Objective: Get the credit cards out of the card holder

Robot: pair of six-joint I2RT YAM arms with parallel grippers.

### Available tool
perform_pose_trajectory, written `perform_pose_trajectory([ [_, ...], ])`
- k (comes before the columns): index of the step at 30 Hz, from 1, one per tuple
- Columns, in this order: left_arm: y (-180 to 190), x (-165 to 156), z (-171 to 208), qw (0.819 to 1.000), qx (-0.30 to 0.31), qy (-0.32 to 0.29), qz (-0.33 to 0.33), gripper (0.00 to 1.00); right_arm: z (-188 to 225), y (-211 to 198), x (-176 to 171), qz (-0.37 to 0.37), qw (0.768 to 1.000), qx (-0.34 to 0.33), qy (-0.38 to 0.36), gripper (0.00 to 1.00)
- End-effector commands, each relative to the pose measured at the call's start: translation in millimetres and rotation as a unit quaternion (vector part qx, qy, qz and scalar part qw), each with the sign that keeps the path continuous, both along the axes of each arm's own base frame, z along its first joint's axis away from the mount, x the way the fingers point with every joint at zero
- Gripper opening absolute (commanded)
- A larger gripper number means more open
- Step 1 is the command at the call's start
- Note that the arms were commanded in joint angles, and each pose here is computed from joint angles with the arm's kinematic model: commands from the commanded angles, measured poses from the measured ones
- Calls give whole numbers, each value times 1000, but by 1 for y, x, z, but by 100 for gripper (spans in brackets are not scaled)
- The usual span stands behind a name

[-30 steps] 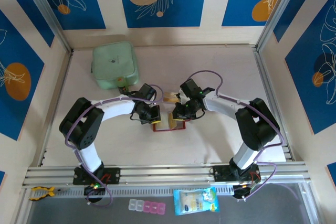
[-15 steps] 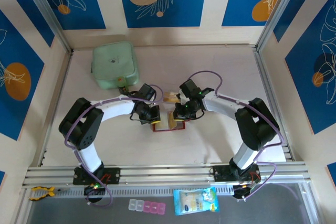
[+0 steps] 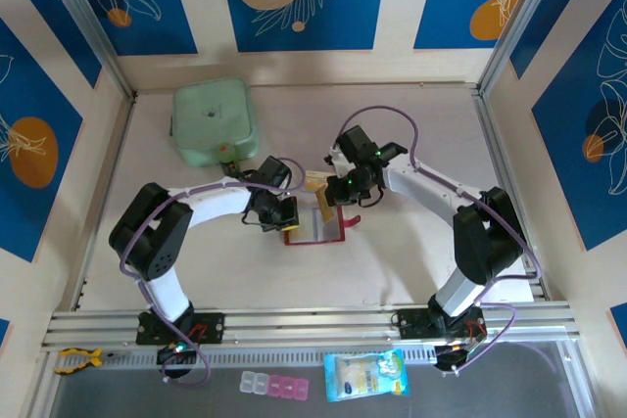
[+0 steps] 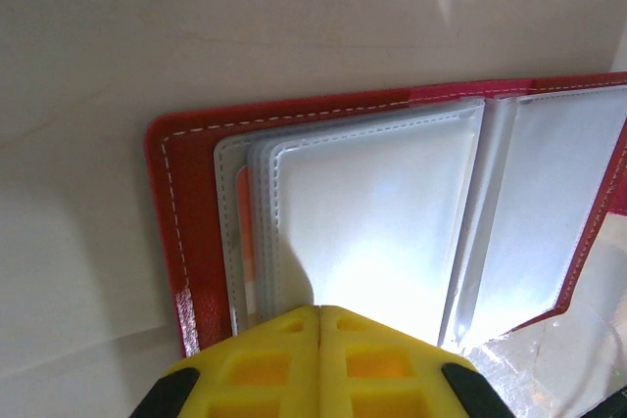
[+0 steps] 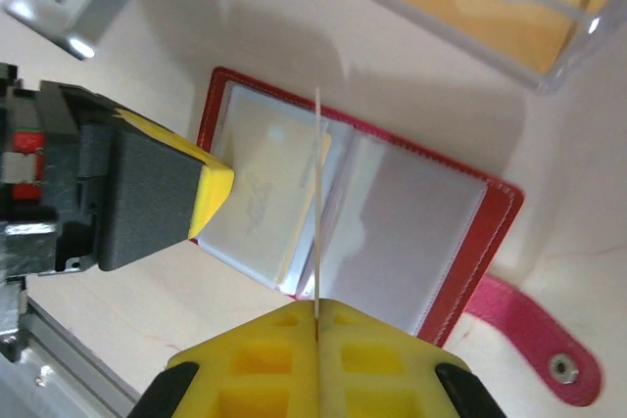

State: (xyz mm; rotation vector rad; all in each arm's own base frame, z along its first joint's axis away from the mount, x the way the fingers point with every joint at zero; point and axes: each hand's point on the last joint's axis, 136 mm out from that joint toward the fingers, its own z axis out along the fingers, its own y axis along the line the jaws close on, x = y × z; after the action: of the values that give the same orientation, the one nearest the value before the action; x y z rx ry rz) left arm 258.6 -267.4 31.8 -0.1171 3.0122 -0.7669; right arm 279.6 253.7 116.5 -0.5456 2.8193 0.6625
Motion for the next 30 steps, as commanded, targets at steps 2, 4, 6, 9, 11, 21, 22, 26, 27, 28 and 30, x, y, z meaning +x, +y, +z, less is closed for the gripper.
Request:
perform_pose_trajectory([
  [2, 4, -1, 9, 1000, 8, -10, -5, 10, 1, -9, 2, 129, 989, -53, -44, 3],
  [4, 4, 0, 12, 1000, 6, -14, -4, 11, 6, -9, 9, 185, 977, -66, -79, 3],
  [6, 5, 0, 14, 1000, 6, -18, -2, 12, 8, -9, 16, 229, 964, -88, -106, 1],
  [9, 7, 0, 19, 1000, 6, -26, 0, 14, 8, -13, 26, 283, 943, -127, -122, 0],
  [11, 8, 0, 21, 1000, 6, -30, 2, 14, 8, -16, 35, 307, 932, -151, -124, 0],
  [21, 20, -1, 25, 999, 12, -40, 17, 15, 13, -4, 70, 386, 900, -145, -139, 0],
  [22, 21, -1, 26, 999, 12, -40, 18, 15, 14, -4, 74, 388, 899, -145, -140, 0],
  [26, 26, -2, 26, 999, 13, -42, 23, 15, 15, -1, 86, 396, 896, -141, -144, 0],
  [27, 27, -1, 26, 999, 13, -43, 24, 15, 16, -1, 89, 398, 894, -141, -147, 0],
  [28, 28, -1, 26, 999, 14, -43, 26, 15, 16, 1, 92, 401, 893, -139, -149, 0],
  [30, 30, -1, 25, 999, 14, -42, 28, 15, 16, 3, 95, 407, 891, -135, -150, 0],
])
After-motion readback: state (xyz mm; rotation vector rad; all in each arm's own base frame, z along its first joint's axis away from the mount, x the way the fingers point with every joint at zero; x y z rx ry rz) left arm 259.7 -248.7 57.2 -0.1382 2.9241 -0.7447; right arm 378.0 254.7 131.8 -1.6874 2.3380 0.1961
